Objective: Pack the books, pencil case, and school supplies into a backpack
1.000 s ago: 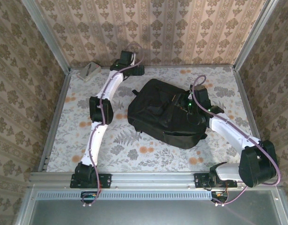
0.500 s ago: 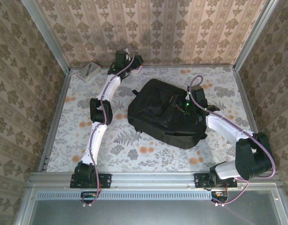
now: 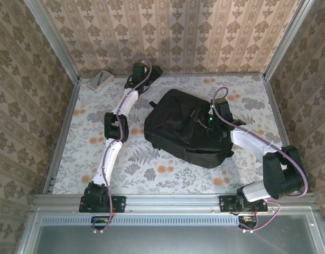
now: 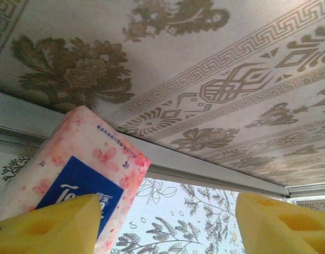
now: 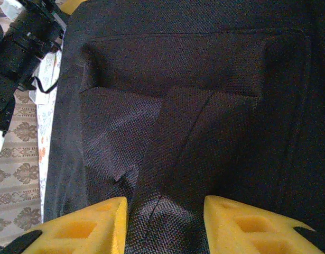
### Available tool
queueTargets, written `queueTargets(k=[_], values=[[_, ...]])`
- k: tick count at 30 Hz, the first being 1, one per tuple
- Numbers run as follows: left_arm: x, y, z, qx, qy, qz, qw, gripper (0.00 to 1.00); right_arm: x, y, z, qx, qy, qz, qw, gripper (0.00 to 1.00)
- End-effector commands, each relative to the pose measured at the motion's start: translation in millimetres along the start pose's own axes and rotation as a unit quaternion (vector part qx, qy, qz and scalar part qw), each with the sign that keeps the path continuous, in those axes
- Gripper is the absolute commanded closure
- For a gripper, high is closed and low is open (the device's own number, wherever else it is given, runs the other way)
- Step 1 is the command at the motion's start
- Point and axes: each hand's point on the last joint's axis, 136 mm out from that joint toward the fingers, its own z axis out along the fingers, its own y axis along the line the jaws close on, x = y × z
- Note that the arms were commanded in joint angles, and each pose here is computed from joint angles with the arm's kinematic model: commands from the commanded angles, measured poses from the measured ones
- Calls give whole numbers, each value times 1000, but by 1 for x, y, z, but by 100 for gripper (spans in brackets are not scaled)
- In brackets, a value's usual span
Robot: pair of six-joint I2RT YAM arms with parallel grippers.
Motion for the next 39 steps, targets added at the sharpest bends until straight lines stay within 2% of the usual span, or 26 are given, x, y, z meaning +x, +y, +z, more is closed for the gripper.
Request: queueTargets(k=[1, 8, 13, 20, 23, 26, 28, 32, 35, 39], values=[[7, 24, -11, -73, 24, -35, 996, 29, 9, -14, 4, 19, 14, 11, 1000, 56], [7, 33, -42, -153, 49, -52, 986, 18, 10, -18, 0, 28, 11, 16, 999, 56], [11, 54, -82, -222, 90, -84, 967, 17, 10, -22, -7, 37, 5, 15, 999, 56], [35, 24, -156, -258, 130, -36, 957, 16, 3, -14, -19, 24, -16, 9, 1000, 55], [33, 19, -185, -279, 131, 15, 951, 12, 0, -10, -19, 16, -20, 9, 1000, 55], [28, 12, -197, -275, 154, 91, 945, 8, 0, -5, -18, 4, -19, 11, 1000, 54], [30, 14, -197, -276, 175, 163, 931, 6, 1, -3, -17, -1, -17, 10, 1000, 54], [32, 29, -192, -287, 226, 256, 895, 3, 3, -3, -18, -6, -15, 9, 1000, 53], [31, 43, -188, -299, 246, 289, 876, 1, 4, -2, -21, -9, -16, 8, 1000, 52], [32, 51, -180, -295, 256, 307, 868, 0, 4, -3, -26, -7, -20, 2, 1000, 51]])
